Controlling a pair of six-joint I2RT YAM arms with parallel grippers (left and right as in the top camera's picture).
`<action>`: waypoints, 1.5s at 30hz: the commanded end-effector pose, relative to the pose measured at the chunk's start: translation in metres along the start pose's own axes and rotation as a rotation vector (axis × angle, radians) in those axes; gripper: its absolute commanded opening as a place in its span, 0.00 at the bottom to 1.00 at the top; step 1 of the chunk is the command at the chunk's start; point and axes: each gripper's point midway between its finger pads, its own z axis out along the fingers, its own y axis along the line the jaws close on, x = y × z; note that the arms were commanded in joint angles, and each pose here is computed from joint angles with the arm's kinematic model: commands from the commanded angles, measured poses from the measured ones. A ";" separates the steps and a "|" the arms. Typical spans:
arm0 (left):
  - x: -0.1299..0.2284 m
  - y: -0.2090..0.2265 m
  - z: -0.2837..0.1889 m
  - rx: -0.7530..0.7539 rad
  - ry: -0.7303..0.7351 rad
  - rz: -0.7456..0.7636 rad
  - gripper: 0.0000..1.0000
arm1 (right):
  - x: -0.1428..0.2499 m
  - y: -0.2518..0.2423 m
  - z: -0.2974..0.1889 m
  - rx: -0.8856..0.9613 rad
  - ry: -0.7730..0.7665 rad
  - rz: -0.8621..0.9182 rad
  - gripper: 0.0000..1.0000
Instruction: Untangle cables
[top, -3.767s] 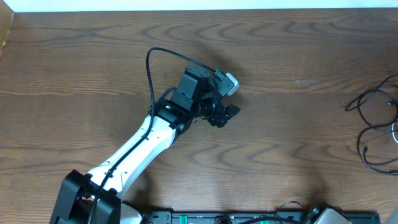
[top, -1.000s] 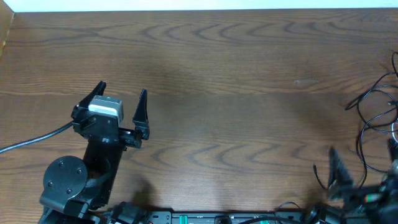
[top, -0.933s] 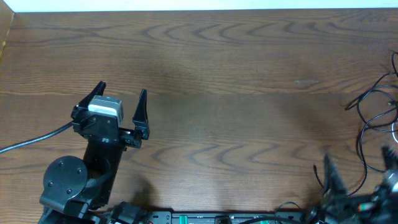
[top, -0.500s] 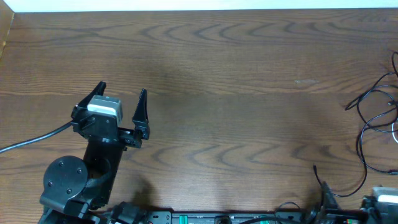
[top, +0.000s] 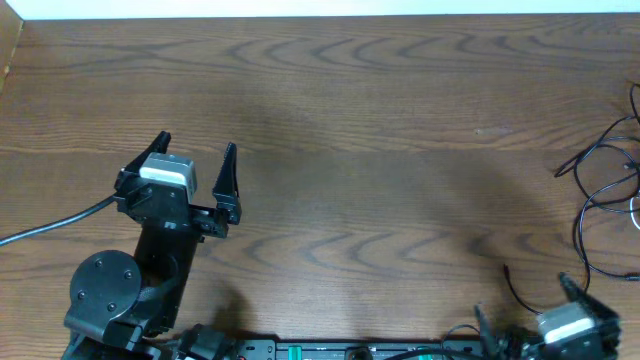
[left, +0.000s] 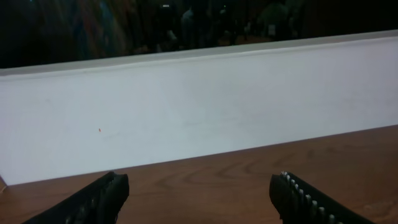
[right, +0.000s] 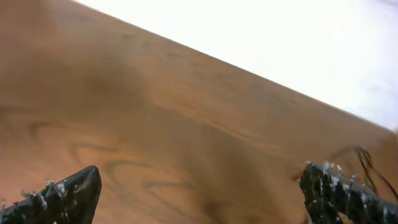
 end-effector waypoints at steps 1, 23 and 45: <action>-0.007 0.003 -0.003 -0.010 -0.016 -0.014 0.78 | 0.002 0.035 -0.011 -0.104 -0.093 -0.177 0.99; -0.008 -0.004 -0.003 0.028 -0.022 -0.016 0.78 | -0.045 -0.021 -0.025 0.292 -0.431 -0.254 0.99; -0.010 -0.005 -0.003 0.037 -0.029 -0.016 0.78 | 0.087 -0.197 0.083 0.823 -0.504 0.473 0.99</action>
